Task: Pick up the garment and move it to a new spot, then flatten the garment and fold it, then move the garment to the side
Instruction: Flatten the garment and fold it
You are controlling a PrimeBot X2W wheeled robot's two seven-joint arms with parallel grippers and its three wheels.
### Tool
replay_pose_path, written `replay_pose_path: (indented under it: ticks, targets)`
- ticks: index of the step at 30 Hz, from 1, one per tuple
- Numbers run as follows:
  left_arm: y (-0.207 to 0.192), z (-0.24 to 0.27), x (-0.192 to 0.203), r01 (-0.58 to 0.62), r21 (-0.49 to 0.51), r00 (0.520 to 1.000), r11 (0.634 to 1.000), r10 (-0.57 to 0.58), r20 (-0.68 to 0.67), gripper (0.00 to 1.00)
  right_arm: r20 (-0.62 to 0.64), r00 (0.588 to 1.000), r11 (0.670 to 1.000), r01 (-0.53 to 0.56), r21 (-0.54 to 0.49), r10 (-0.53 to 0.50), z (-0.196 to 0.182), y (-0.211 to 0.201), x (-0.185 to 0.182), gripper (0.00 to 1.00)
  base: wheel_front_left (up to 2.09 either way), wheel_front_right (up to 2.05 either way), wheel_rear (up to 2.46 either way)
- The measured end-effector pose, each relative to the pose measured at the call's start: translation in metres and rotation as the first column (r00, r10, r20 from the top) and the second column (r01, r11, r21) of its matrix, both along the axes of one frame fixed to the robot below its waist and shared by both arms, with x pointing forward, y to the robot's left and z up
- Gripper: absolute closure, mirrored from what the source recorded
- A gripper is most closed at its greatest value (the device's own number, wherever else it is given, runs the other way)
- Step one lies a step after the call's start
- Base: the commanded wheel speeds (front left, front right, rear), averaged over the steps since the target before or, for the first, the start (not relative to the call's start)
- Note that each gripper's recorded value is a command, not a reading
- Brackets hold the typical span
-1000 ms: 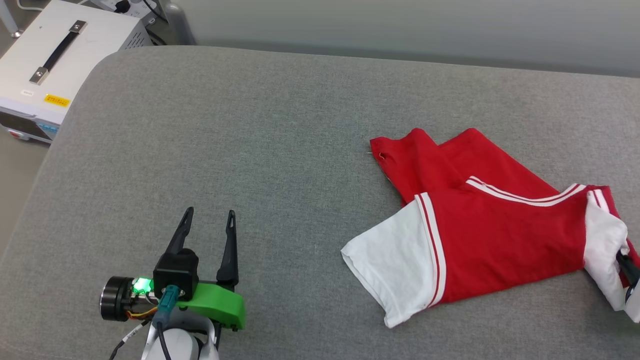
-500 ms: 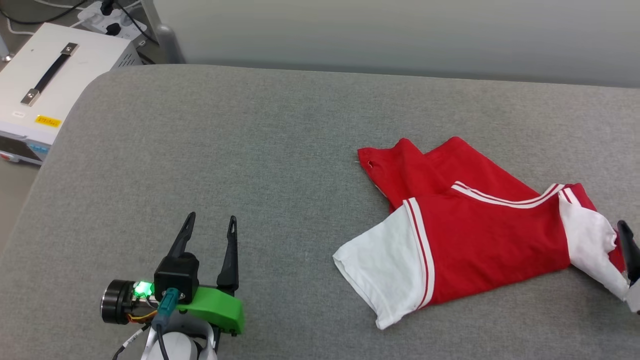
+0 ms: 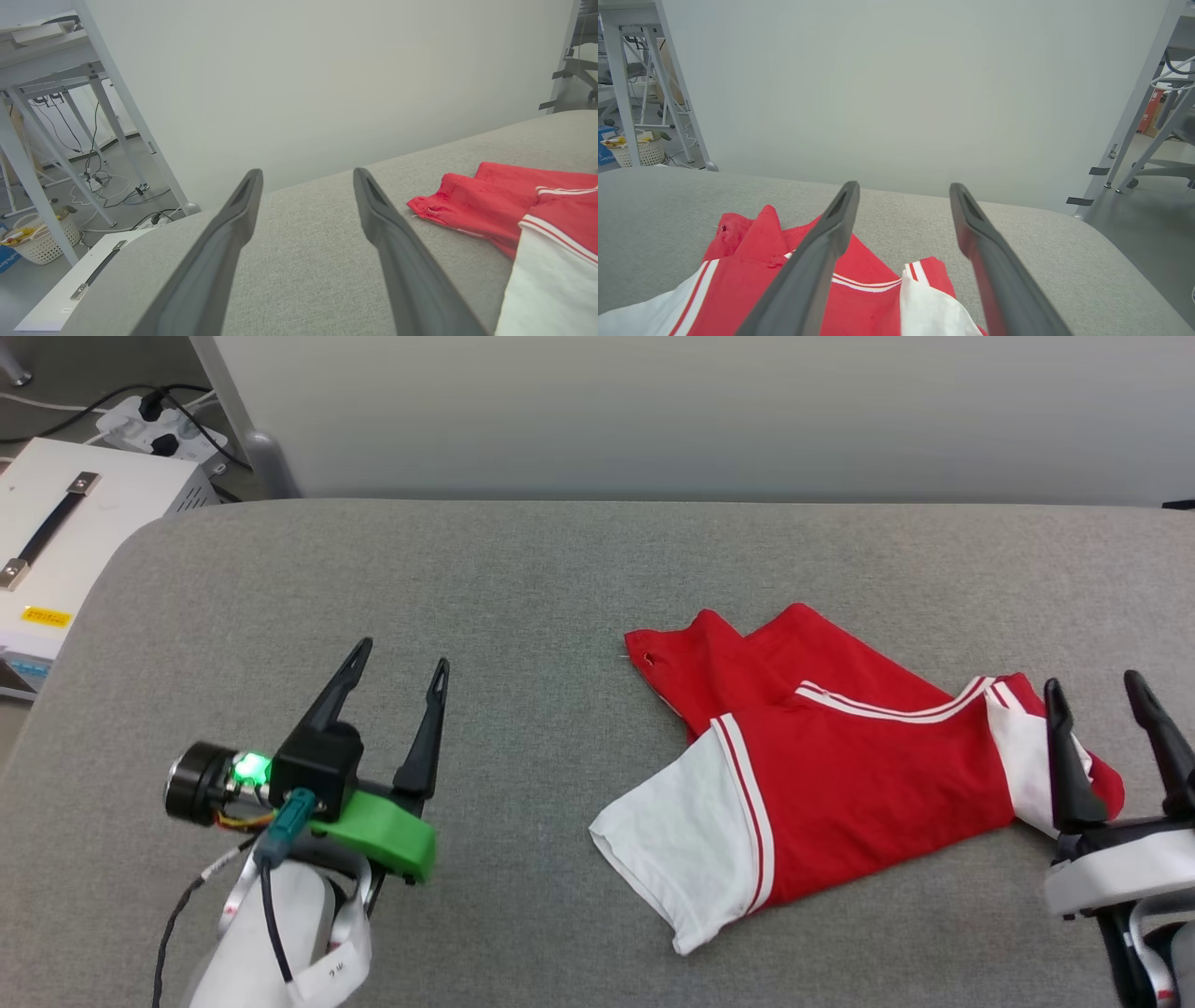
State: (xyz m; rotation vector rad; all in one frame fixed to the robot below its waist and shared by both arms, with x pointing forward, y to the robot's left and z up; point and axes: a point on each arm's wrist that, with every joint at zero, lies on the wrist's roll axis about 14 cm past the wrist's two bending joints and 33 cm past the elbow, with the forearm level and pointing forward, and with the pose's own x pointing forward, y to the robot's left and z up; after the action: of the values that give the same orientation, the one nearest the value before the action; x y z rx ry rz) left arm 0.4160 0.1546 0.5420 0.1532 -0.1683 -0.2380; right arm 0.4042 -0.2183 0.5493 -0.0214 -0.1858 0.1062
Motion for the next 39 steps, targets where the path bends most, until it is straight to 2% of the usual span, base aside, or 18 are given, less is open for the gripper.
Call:
replay_pose_path:
  ticks: [6,10,14,17,20,22,24,29,35,39]
  targets:
    - [-0.019,0.022,0.026,0.109,0.046,0.994,0.993,-0.109,0.013,0.0,-0.001,0.999,0.999,-0.033,0.022,0.033,-0.006,0.029,-0.019,0.0,0.0,0.0,0.0]
    - [-0.053,0.026,0.039,0.251,0.067,0.966,0.966,-0.246,-0.076,0.0,-0.042,0.998,0.999,-0.042,0.03,0.043,-0.02,0.037,-0.025,0.0,0.0,0.0,0.0]
    - [-0.079,0.02,0.044,0.361,0.058,0.912,0.931,-0.339,-0.231,0.0,-0.057,0.997,0.999,-0.043,0.03,0.044,-0.025,0.039,-0.026,0.0,0.0,0.0,0.0]
    - [-0.095,0.005,0.041,0.427,0.046,0.848,0.903,-0.382,-0.367,0.0,-0.067,0.997,0.999,-0.041,0.029,0.043,-0.029,0.038,-0.027,0.0,0.0,0.0,0.0]
    - [-0.111,-0.019,0.03,0.487,0.0,0.738,0.874,-0.411,-0.536,0.0,-0.077,0.996,0.999,-0.04,0.027,0.042,-0.032,0.038,-0.027,0.0,0.0,0.0,0.0]
    - [-0.119,-0.04,0.017,0.522,-0.034,0.634,0.852,-0.414,-0.653,0.0,-0.082,0.996,0.999,-0.035,0.023,0.037,-0.033,0.037,-0.028,0.0,0.0,0.0,0.0]
    - [-0.124,-0.054,0.008,0.543,-0.056,0.558,0.838,-0.41,-0.722,0.0,-0.084,0.996,0.999,-0.031,0.019,0.032,-0.034,0.035,-0.027,0.0,0.0,0.0,0.0]
    - [-0.125,-0.089,-0.008,0.559,-0.086,0.409,0.825,-0.364,-0.837,0.0,-0.09,0.996,1.0,-0.024,0.011,0.025,-0.036,0.033,-0.026,0.0,0.0,0.0,0.0]
    - [-0.128,-0.13,-0.027,0.572,-0.107,0.283,0.813,-0.318,-0.905,0.0,-0.097,0.995,1.0,-0.016,0.004,0.016,-0.039,0.031,-0.02,0.0,0.0,0.0,0.0]
    - [-0.131,-0.151,-0.032,0.582,-0.109,0.241,0.806,-0.299,-0.923,0.0,-0.106,0.994,1.0,-0.008,0.0,0.008,-0.042,0.028,-0.016,0.0,0.0,0.0,0.0]
